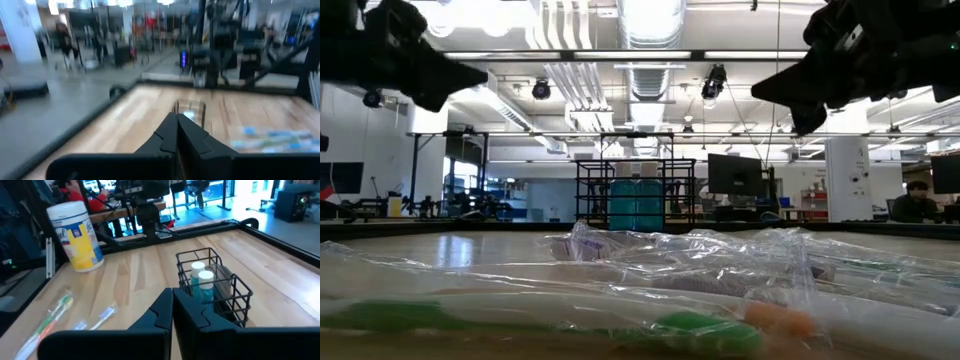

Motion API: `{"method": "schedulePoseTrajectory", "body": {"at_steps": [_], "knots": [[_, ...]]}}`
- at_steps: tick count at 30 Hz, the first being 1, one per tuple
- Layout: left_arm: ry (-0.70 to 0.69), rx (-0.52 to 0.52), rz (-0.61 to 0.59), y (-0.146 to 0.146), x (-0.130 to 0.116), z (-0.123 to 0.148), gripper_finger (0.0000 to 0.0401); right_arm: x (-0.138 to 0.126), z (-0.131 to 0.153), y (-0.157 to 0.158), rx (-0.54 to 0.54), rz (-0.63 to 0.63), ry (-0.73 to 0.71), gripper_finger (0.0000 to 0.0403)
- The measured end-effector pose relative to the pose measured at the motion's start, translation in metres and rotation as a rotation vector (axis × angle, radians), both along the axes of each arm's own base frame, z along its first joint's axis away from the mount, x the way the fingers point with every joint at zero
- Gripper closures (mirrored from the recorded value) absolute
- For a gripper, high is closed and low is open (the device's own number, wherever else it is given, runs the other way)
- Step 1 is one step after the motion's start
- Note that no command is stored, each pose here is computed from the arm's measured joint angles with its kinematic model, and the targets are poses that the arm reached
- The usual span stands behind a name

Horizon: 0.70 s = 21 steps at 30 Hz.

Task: Pick & Place toothbrushing station
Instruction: Put the blue toothbrush into the wire organizer

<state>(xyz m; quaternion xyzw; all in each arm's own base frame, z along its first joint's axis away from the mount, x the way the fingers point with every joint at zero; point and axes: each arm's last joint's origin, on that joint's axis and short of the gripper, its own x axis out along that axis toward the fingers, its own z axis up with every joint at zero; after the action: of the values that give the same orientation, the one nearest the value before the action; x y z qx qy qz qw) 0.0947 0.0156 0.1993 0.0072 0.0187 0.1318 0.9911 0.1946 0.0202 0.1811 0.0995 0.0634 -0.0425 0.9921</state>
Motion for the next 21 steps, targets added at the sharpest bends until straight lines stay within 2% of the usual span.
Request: {"method": "schedulePoseTrajectory", "body": {"at_steps": [6,9,15,21], "knots": [[0.034,0.030,0.004,0.000,0.001,-0.029,0.0398,-0.004,-0.005,-0.001,-0.022,0.001,0.002,0.0394],[0.019,0.032,-0.013,0.000,0.001,-0.029,0.0398,-0.008,-0.004,-0.001,-0.031,0.003,-0.051,0.0394],[0.075,0.030,-0.036,-0.001,-0.002,-0.029,0.0398,-0.021,-0.004,-0.002,-0.033,0.010,-0.185,0.0394],[0.091,0.049,-0.038,-0.001,-0.002,-0.029,0.0398,-0.030,-0.014,-0.003,-0.032,0.008,-0.180,0.0394]]}}
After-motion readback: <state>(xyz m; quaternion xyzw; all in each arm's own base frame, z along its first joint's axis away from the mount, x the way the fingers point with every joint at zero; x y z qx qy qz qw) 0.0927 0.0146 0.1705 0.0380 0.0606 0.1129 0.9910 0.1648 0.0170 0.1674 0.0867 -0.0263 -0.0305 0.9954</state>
